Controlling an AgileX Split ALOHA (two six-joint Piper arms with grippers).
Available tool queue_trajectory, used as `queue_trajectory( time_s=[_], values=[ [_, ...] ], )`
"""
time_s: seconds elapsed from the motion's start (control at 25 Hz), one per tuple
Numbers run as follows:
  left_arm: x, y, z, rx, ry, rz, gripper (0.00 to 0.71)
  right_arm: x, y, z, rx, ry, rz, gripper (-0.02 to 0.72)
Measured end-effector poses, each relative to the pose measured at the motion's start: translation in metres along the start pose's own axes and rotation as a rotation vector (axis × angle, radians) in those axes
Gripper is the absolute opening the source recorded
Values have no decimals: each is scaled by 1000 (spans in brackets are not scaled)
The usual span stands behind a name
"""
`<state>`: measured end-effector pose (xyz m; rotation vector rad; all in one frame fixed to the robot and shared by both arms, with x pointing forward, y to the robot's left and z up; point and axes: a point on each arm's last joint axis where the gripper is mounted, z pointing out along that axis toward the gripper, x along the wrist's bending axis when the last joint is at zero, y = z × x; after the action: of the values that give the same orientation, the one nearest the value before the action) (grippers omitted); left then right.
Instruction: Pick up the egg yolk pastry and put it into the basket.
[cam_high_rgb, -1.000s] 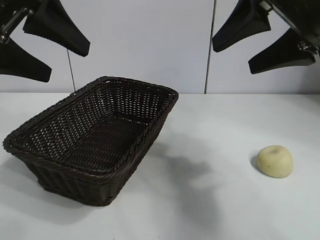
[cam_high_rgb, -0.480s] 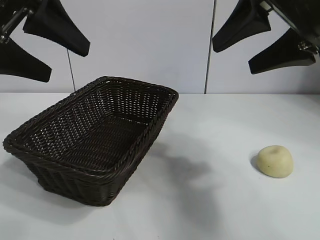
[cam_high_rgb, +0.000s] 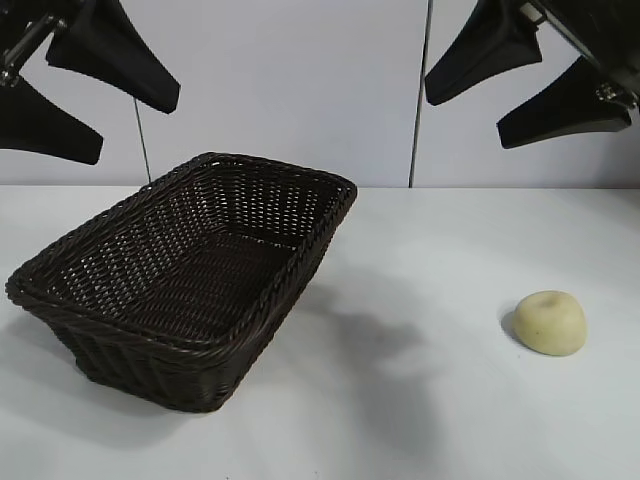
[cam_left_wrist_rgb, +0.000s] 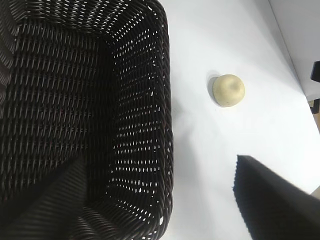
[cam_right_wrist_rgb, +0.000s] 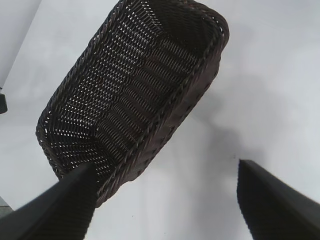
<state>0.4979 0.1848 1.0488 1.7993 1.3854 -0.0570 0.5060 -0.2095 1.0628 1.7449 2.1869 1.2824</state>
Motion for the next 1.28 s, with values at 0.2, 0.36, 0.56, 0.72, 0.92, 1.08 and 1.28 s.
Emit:
queue_trajectory(
  time_s=[0.2,0.36,0.56,0.72,0.92,1.08,1.28],
  values=[
    [0,0,0,0,0,-1,585,0,0,0,0,0,0,561],
    [-1,-1,0,9,-6,-77,585,0,0,0,0,0,0,561],
    [-2,-4,0,48,-14,-378,584,0,0,0,0,0,0,561],
    [0,-11,-1,126,27,-513,584,0,0,0,0,0,0,561],
    [6,-18,-6,170,143,-593,584,0,0,0,0,0,0,561],
    [4,-22,-17,161,210,-654,584,0,0,0,0,0,0,561],
    [-12,-29,-20,143,291,-699,584,0,0,0,0,0,0,561]
  ],
)
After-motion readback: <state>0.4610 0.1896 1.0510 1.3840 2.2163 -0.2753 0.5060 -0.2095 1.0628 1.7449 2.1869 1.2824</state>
